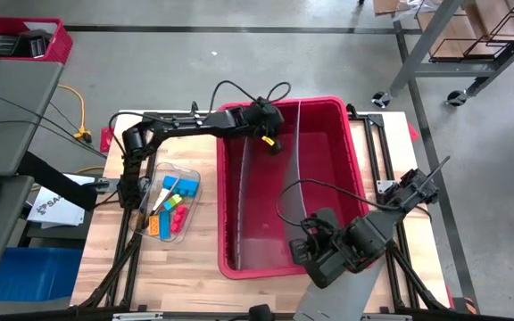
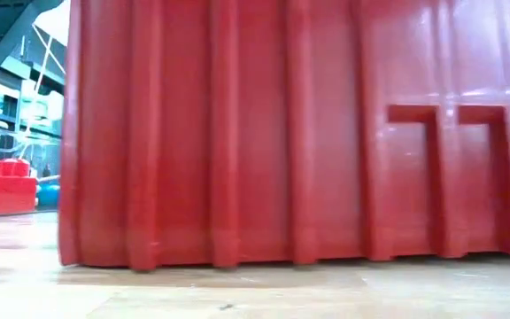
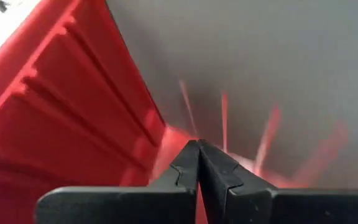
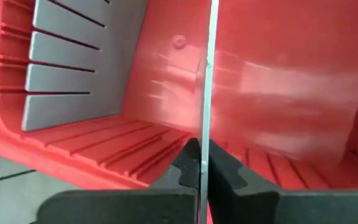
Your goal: Sort Items/Unsort Items
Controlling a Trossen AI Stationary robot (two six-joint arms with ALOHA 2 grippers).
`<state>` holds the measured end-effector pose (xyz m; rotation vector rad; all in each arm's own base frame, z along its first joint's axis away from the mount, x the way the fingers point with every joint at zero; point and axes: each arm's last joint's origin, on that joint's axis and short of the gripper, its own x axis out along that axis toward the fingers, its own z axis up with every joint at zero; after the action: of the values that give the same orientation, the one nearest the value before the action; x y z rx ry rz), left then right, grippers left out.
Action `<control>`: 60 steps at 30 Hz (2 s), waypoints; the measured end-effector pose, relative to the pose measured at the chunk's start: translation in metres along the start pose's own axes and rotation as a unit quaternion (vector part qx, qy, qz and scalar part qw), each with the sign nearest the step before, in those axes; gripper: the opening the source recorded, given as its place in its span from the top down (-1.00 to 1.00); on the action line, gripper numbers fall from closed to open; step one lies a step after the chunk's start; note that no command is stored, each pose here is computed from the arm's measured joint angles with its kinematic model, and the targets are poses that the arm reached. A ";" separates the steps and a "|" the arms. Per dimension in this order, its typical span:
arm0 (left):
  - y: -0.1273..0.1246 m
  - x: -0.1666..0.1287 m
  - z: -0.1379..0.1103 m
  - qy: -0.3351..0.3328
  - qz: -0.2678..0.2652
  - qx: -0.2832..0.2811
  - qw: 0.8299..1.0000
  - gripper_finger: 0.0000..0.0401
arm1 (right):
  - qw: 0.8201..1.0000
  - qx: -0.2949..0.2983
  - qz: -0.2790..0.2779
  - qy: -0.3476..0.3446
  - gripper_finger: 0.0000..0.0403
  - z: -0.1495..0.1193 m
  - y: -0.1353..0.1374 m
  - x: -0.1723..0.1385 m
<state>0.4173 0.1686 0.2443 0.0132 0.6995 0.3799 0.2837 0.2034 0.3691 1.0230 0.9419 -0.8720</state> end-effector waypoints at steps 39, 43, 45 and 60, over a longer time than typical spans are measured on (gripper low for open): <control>-0.046 -0.295 -0.076 0.138 -0.144 -0.028 0.979 1.00 | 1.000 0.016 -0.003 0.012 1.00 0.016 0.003 0.000; -0.058 -0.293 -0.088 0.184 -0.173 -0.052 0.966 1.00 | 1.000 0.016 -0.003 0.012 1.00 0.016 0.003 0.000; -0.068 -0.282 -0.093 0.179 -0.189 -0.056 0.964 1.00 | 1.000 0.016 -0.002 0.012 1.00 0.016 0.003 0.000; -0.109 -0.204 -0.119 0.133 -0.243 -0.094 0.956 1.00 | 1.000 0.000 -0.003 0.010 1.00 0.019 0.004 0.001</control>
<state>0.2359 -0.0174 0.2655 -0.3907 0.9014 -0.0294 0.2921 0.1861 0.3736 1.0318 0.9623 -0.8680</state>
